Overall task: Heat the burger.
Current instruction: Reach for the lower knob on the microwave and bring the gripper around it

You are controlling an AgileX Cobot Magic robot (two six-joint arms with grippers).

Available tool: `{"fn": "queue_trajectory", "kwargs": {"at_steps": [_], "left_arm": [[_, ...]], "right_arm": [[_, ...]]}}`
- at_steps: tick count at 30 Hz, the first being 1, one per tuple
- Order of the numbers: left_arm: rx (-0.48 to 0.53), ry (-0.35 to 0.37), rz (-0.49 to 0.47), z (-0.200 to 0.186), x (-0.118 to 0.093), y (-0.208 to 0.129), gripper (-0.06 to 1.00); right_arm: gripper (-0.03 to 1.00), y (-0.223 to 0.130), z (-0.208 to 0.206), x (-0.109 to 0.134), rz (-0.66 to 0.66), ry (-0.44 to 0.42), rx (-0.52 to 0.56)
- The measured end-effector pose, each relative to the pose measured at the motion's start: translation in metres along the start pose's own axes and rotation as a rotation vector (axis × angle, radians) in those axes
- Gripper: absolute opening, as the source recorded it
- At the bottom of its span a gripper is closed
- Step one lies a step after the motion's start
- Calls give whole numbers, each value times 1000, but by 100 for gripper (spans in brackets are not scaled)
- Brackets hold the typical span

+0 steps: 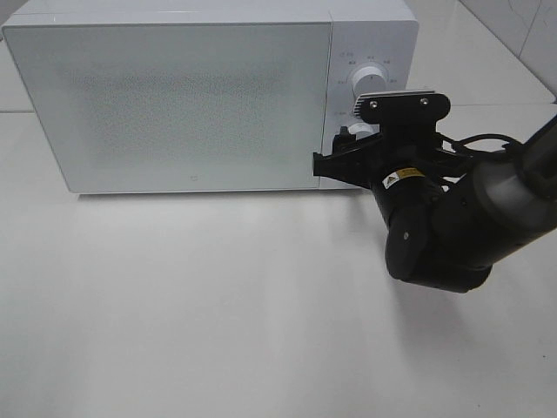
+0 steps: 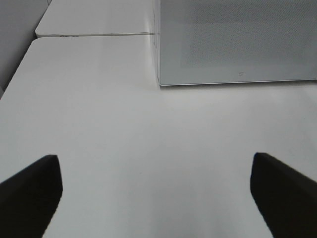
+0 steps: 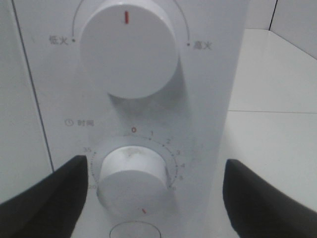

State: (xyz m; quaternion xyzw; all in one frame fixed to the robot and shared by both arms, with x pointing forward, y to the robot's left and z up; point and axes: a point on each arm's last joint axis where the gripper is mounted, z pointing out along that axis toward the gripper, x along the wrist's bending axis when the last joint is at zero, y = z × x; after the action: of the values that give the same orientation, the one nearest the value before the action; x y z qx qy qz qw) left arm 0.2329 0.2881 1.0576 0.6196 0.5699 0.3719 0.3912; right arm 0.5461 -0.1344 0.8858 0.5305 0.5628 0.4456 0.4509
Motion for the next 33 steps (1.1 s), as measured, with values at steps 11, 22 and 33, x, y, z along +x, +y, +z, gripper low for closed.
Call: {"fn": "queue_trajectory", "kwargs": {"at_steps": [11, 22, 33], "left_arm": [[0, 0, 0, 0, 0, 0, 97], [0, 1, 1, 0, 0, 0, 97], [0, 1, 1, 0, 0, 0, 97]], "right_arm": [[71, -5, 15, 4, -1, 7, -5], [62, -7, 16, 4, 18, 12, 16], [40, -8, 16, 5, 12, 29, 17]]}}
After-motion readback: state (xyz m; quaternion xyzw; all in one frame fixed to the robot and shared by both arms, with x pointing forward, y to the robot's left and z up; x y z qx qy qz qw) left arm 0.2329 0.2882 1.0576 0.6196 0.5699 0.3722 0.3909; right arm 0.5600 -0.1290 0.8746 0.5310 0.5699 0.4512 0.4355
